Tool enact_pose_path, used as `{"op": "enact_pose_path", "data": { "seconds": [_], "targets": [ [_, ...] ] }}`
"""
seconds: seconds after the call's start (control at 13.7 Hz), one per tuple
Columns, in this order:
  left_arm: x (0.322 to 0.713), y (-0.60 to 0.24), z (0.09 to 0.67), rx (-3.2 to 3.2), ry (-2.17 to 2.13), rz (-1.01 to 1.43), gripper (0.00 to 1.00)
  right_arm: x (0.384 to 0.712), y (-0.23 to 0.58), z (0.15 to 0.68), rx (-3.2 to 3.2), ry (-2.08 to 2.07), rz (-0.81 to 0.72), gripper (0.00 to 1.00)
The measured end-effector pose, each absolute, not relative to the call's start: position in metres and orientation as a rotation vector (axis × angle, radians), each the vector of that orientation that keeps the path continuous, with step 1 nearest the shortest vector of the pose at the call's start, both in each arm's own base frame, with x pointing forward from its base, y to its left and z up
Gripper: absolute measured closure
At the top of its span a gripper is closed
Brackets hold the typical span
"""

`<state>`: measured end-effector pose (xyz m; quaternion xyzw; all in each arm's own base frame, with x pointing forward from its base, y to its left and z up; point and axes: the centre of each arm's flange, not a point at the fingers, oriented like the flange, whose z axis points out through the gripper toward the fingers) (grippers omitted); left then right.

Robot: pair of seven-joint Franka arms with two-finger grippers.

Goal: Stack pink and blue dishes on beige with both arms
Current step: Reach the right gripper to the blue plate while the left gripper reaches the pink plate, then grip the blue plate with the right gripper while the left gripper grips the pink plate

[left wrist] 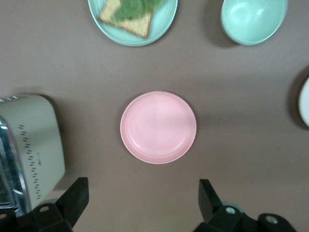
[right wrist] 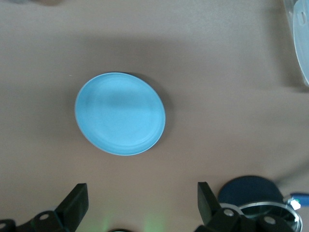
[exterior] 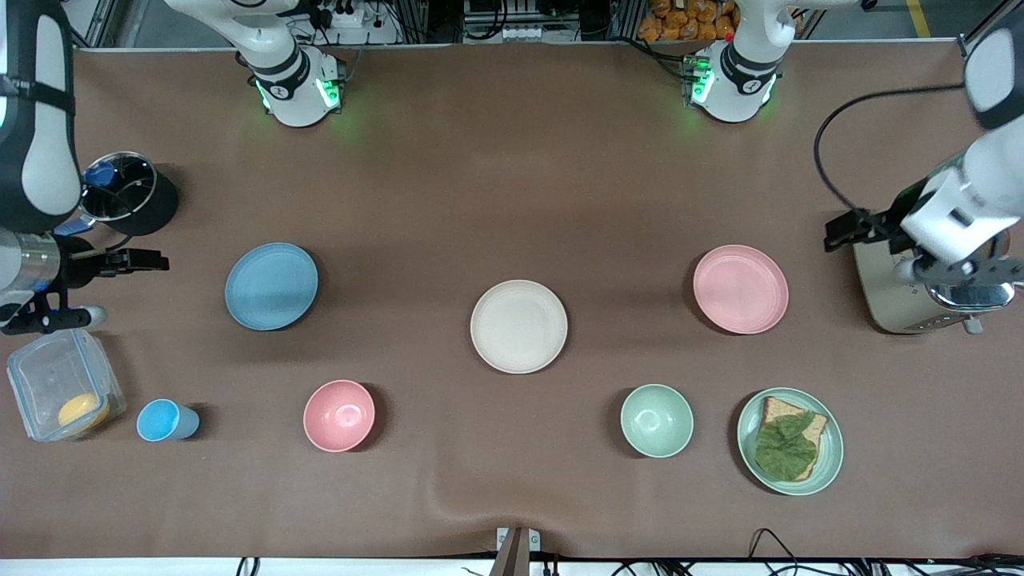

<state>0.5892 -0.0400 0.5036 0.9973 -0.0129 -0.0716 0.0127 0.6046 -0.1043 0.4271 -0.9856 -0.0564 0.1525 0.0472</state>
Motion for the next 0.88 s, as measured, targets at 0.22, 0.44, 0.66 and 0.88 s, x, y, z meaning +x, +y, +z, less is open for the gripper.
{"op": "enact_pose_path", "data": {
  "seconds": [0.22,0.44,0.66,0.88],
  "targets": [
    [0.612,-0.033,0.414,3.099,-0.023,-0.409,0.0,0.597,-0.129,0.378,-2.955,-0.21,0.403,0.0],
    [0.627,-0.027,0.34,3.084,-0.084,-0.493,0.0,0.595,-0.128,0.315,-2.907,-0.279,0.384,0.0],
    [0.631,-0.004,0.279,3.05,-0.151,-0.559,0.0,0.597,-0.13,0.259,-2.869,-0.355,0.396,0.0],
    [0.622,0.024,0.238,2.957,-0.15,-0.589,0.0,0.594,-0.134,0.215,-2.808,-0.375,0.4,0.0]
  ]
}}
